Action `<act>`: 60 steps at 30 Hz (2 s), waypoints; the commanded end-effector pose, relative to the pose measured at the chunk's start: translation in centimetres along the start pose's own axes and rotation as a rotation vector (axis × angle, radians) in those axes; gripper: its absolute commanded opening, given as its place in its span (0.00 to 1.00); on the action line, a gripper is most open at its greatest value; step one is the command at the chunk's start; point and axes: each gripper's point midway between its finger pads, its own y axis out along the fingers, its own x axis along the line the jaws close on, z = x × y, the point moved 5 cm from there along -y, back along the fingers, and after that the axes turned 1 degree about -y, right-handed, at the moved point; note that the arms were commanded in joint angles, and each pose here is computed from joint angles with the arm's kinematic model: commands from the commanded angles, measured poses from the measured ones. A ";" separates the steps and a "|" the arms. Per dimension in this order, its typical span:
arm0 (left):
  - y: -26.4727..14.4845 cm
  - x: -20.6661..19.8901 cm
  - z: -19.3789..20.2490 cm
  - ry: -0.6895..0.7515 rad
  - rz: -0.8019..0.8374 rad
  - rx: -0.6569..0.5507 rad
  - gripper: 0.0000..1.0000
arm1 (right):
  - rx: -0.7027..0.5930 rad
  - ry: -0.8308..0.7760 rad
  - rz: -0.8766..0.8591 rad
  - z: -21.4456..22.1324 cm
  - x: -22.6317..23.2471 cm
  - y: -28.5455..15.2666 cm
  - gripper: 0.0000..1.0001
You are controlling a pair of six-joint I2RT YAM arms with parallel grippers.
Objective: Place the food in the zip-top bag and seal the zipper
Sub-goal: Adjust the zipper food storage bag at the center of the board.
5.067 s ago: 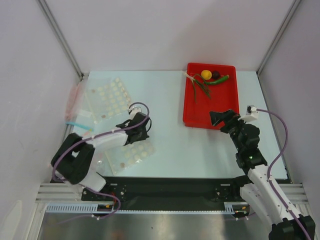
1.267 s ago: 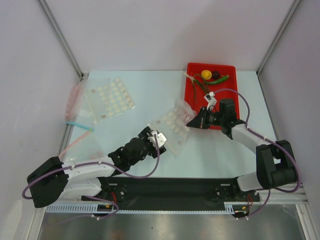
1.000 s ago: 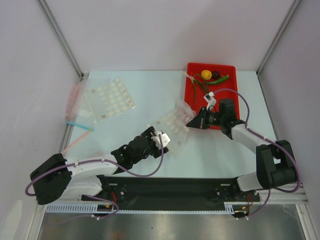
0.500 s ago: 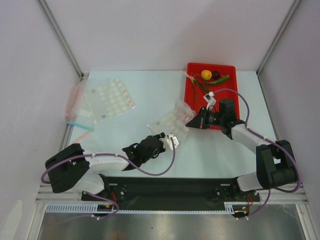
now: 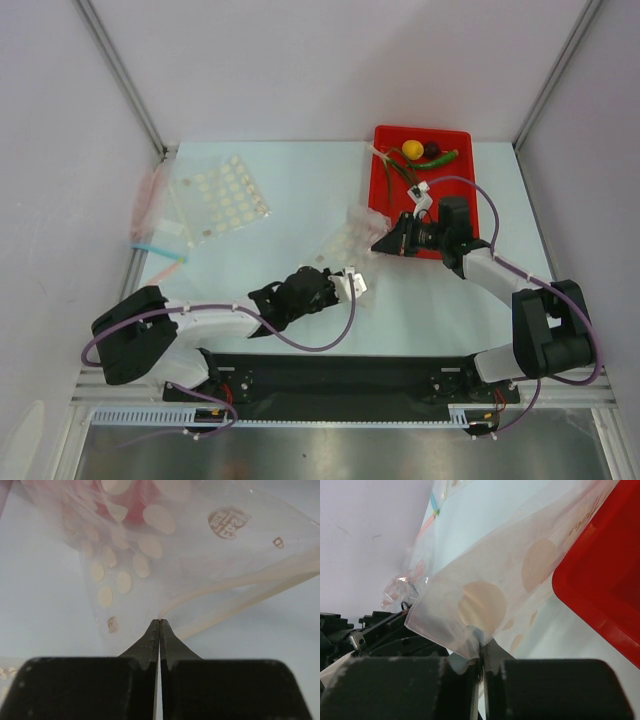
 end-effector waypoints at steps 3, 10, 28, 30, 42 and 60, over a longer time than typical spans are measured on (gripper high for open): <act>-0.7 0.5 -3.2 -0.121 0.006 -0.076 0.00 | -0.043 -0.036 -0.041 -1.1 1.0 -0.1 0.37; -0.6 1.1 -4.3 -0.313 -0.048 -0.002 0.00 | -0.046 -0.086 -0.041 -0.8 2.0 0.3 0.65; -1.6 3.8 -3.5 -0.441 -0.177 -0.013 0.13 | 0.004 -0.073 0.168 0.4 1.6 2.0 0.18; -1.7 3.4 -3.9 -0.395 -0.129 -0.056 0.42 | 0.010 -0.046 0.159 0.4 1.3 1.9 0.00; -3.4 1.2 -2.6 -0.032 -0.060 -0.153 0.70 | 0.004 0.052 0.121 -1.3 -1.5 -0.4 0.00; 2.8 0.2 -0.8 0.262 -0.119 0.083 0.63 | 0.019 0.093 0.109 -1.2 -2.2 -0.4 0.02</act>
